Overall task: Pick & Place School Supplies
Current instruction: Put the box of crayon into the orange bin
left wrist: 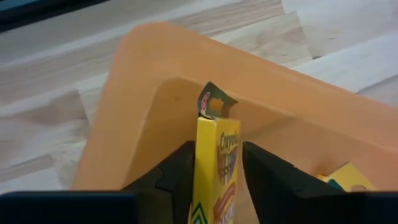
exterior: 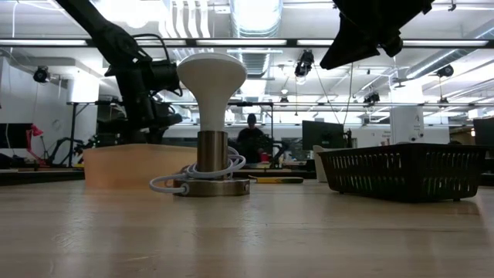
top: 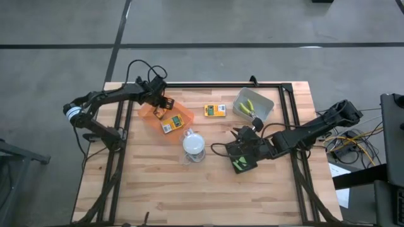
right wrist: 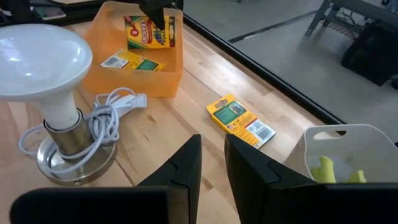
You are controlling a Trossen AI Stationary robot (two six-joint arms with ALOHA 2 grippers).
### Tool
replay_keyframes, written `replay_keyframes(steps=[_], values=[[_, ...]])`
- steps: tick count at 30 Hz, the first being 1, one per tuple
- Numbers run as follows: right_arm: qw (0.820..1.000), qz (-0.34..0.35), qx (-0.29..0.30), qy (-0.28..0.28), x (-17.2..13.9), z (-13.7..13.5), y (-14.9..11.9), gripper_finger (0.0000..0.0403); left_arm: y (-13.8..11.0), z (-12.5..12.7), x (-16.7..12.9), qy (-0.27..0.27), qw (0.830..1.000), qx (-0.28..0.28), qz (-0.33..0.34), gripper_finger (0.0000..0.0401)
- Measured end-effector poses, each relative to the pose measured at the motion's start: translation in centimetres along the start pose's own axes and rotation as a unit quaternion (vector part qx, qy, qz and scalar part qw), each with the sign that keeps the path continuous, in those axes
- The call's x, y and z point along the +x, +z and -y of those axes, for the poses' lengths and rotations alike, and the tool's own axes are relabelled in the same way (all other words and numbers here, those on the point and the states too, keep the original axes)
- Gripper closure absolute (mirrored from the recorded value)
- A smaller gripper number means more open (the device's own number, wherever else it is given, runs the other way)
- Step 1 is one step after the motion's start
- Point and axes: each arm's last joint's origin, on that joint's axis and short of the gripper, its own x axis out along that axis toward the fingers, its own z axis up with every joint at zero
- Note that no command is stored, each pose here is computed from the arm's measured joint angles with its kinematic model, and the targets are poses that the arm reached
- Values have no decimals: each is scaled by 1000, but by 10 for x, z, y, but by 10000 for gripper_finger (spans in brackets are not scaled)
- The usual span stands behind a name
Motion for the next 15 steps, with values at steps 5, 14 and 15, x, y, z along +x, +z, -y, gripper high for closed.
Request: replay_keyframes(steps=[5, 14, 15], values=[[1000, 0, 0, 0, 0, 0, 0, 335, 0, -1, 0, 9, 1000, 0, 3, 244], [1000, 0, 0, 0, 0, 0, 0, 335, -1, -3, 0, 36, 999, 7, 3, 215], [1000, 0, 0, 0, 0, 0, 0, 335, -1, -4, 0, 45, 999, 8, 5, 213]])
